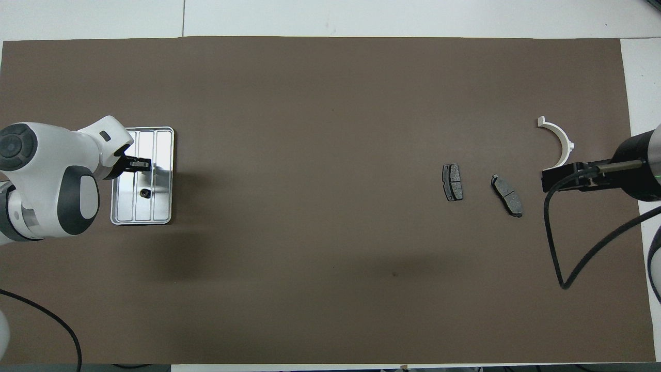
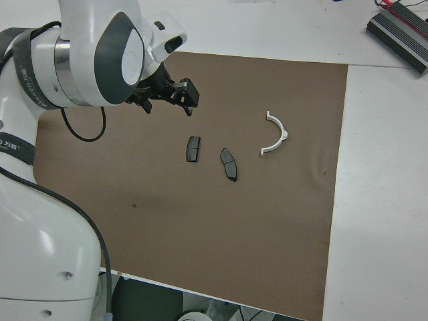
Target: Pick bearing gear from pile to tray
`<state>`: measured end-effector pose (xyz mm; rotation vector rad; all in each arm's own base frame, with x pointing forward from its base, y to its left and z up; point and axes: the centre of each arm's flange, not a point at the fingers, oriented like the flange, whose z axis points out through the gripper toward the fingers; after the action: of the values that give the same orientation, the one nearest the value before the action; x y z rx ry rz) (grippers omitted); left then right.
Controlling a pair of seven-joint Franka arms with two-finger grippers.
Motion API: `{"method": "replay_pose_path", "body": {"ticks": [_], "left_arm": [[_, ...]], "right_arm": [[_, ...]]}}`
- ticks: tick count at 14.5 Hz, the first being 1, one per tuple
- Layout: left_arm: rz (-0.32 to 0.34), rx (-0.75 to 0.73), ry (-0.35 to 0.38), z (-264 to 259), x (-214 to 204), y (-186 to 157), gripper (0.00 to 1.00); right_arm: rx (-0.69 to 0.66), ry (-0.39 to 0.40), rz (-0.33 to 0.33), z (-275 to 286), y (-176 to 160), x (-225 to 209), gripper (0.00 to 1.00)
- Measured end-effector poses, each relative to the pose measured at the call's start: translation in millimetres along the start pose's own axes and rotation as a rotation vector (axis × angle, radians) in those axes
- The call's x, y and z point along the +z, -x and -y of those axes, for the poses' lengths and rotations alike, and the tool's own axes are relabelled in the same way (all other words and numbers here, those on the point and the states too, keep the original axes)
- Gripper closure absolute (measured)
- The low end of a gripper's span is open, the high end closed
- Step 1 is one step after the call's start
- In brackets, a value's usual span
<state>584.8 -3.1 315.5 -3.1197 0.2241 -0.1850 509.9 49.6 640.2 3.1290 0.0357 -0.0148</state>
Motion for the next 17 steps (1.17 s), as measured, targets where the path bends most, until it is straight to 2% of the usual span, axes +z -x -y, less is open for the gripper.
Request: {"method": "replay_pose_path", "body": {"ticks": [17], "left_arm": [[0.002, 0.001, 0.0, -1.3, 13.8, 5.3, 0.64]], "right_arm": [[-0.004, 0.0, -0.003, 2.0, -0.1, -0.4, 0.0]]}}
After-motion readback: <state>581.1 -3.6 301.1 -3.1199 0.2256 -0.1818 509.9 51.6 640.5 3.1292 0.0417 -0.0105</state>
